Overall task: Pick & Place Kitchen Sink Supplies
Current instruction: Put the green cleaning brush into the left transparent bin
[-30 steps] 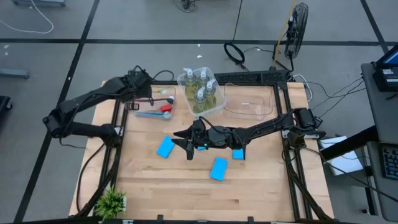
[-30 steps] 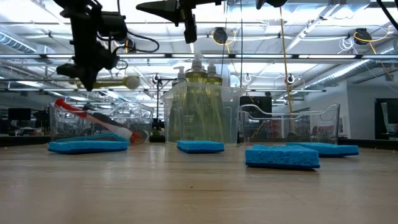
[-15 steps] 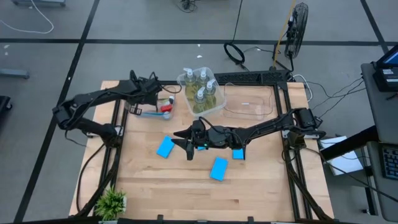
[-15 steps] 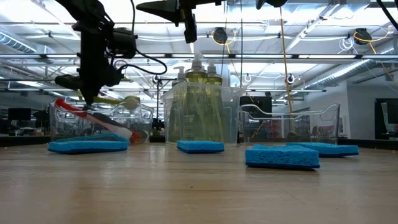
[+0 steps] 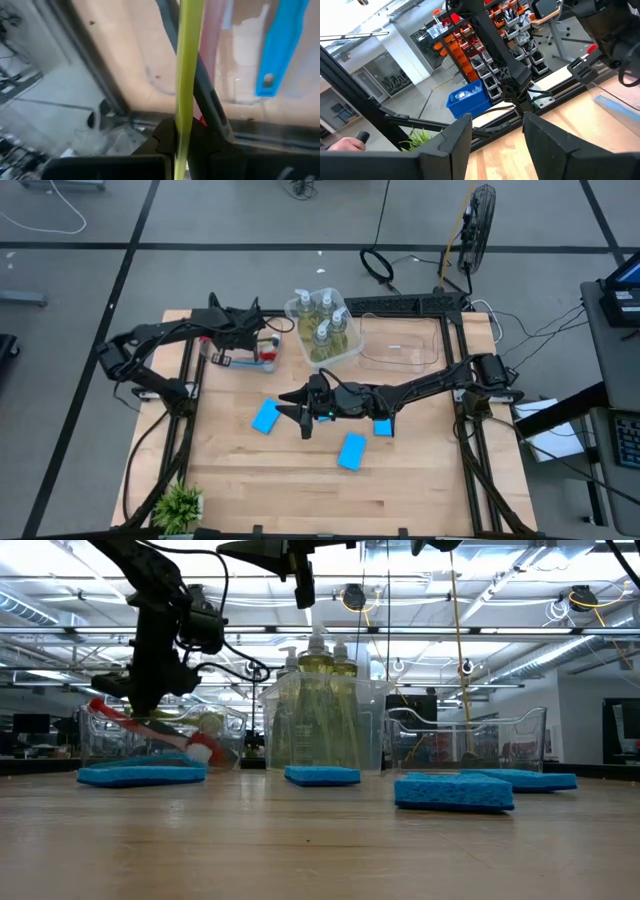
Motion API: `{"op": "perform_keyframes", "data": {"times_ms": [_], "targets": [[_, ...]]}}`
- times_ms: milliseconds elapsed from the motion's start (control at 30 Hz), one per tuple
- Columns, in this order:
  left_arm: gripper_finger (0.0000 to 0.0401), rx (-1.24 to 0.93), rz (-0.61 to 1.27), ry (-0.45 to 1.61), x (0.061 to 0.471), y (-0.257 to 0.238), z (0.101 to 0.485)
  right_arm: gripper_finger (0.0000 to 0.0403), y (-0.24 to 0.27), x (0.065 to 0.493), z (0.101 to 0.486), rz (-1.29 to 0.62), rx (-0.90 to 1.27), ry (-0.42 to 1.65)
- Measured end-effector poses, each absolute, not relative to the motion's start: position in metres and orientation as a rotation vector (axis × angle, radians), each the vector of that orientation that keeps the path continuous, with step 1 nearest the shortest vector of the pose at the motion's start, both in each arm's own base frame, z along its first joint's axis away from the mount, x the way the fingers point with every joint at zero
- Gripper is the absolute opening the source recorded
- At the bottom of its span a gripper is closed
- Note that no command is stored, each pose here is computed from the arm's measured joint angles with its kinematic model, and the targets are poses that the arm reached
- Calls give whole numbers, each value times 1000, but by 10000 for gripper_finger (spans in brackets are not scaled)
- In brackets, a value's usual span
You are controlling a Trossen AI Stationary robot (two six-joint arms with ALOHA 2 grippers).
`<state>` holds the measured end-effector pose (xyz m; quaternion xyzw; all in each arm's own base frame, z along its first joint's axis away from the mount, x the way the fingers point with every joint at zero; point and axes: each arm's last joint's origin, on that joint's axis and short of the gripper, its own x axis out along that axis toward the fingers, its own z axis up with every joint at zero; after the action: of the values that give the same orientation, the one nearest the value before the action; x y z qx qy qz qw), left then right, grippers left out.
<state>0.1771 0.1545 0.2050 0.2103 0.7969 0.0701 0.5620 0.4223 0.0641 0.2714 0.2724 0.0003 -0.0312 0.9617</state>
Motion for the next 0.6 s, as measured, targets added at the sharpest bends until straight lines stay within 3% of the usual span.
{"op": "perform_keyframes", "data": {"times_ms": [600], "targets": [[22,400,171,1873,171,158,203,166,65,422,271,-44,545,6]]}}
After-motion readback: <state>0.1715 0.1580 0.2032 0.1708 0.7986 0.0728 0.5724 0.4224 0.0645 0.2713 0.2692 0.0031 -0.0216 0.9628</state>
